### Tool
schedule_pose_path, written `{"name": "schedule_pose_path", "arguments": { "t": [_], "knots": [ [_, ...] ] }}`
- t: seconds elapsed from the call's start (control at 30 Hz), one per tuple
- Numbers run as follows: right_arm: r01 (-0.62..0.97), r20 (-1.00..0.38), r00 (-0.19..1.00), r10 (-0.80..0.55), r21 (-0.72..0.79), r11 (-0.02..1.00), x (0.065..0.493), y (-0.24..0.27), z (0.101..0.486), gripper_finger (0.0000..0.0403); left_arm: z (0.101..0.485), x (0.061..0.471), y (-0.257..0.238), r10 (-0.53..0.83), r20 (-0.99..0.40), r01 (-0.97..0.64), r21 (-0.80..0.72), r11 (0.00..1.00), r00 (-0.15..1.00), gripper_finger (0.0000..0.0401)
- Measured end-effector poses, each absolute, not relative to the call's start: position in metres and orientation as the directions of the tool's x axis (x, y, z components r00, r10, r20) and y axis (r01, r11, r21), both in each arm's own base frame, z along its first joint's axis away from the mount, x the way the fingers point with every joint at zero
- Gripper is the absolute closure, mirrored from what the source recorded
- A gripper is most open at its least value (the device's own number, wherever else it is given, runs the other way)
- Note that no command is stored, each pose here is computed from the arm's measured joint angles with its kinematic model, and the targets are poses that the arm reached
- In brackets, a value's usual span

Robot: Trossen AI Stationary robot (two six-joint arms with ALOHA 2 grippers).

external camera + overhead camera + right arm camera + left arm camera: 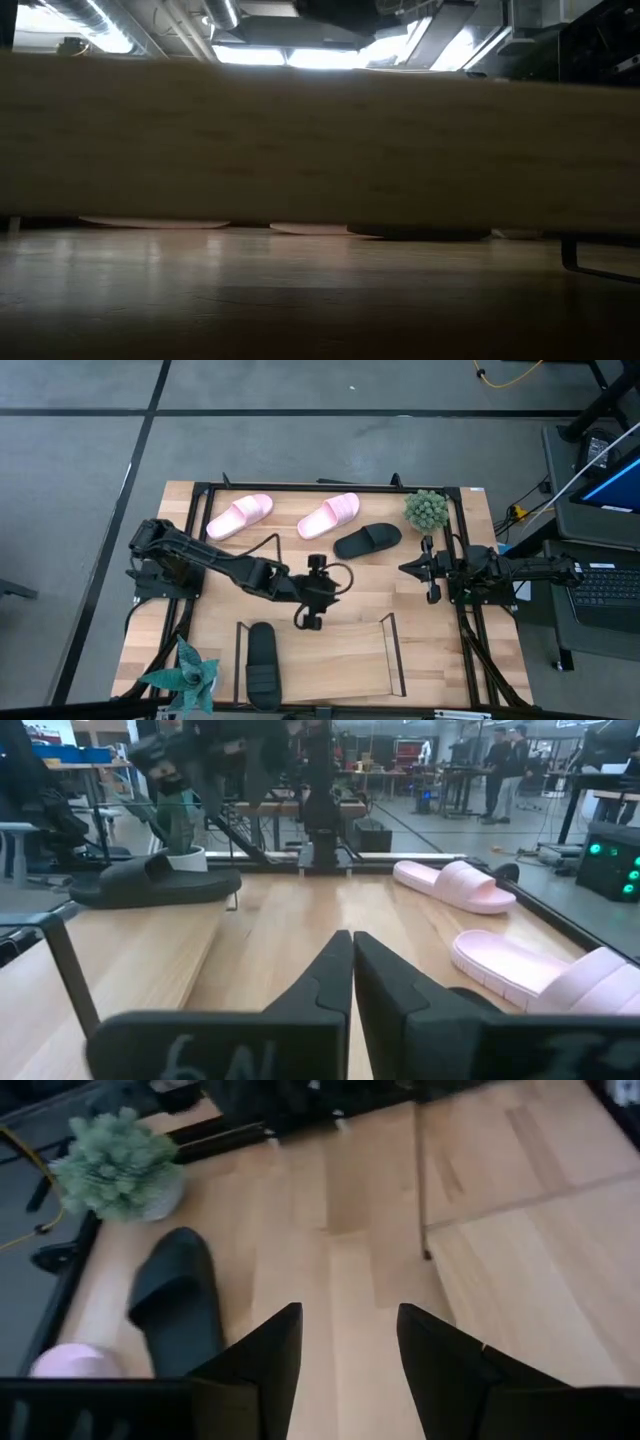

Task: Pick and place slides into the shelf
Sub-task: Put the black slide on the shelf

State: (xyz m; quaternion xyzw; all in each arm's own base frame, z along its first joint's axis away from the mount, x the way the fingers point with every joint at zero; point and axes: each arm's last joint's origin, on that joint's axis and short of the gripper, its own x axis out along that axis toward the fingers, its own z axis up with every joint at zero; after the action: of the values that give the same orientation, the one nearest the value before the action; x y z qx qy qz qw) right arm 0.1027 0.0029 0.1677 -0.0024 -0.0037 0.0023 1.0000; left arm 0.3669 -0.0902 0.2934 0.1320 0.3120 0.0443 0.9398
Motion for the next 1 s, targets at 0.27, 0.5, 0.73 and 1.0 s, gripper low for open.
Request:
{"name": "schedule_pose_path", "arguments": {
  "t": [0.27,0.5,0.73,1.0],
  "knots": [
    [0.07,0.003,0.997,-0.071,0.107,0.992,0.1,0.0,0.184,0.0385,0.302,0.323,-0.068,0.186,-0.471,-0.088,0.222,0.971,0.862,0.0243],
    [0.172,-0.008,0.985,-0.172,0.121,0.978,0.094,-0.003,0.215,0.0385,0.295,0.285,-0.054,0.19,-0.353,-0.109,0.237,0.965,0.916,0.0243],
    [0.28,-0.156,0.954,-0.256,0.158,0.947,0.098,-0.005,0.234,0.0385,0.27,0.264,-0.036,0.229,-0.278,-0.168,0.227,0.959,0.933,0.0243],
    [0.382,-0.295,0.894,-0.337,0.108,0.918,0.114,-0.014,0.271,0.0385,0.26,0.26,-0.023,0.273,-0.286,-0.208,0.237,0.949,0.919,0.0243]
  ]
}}
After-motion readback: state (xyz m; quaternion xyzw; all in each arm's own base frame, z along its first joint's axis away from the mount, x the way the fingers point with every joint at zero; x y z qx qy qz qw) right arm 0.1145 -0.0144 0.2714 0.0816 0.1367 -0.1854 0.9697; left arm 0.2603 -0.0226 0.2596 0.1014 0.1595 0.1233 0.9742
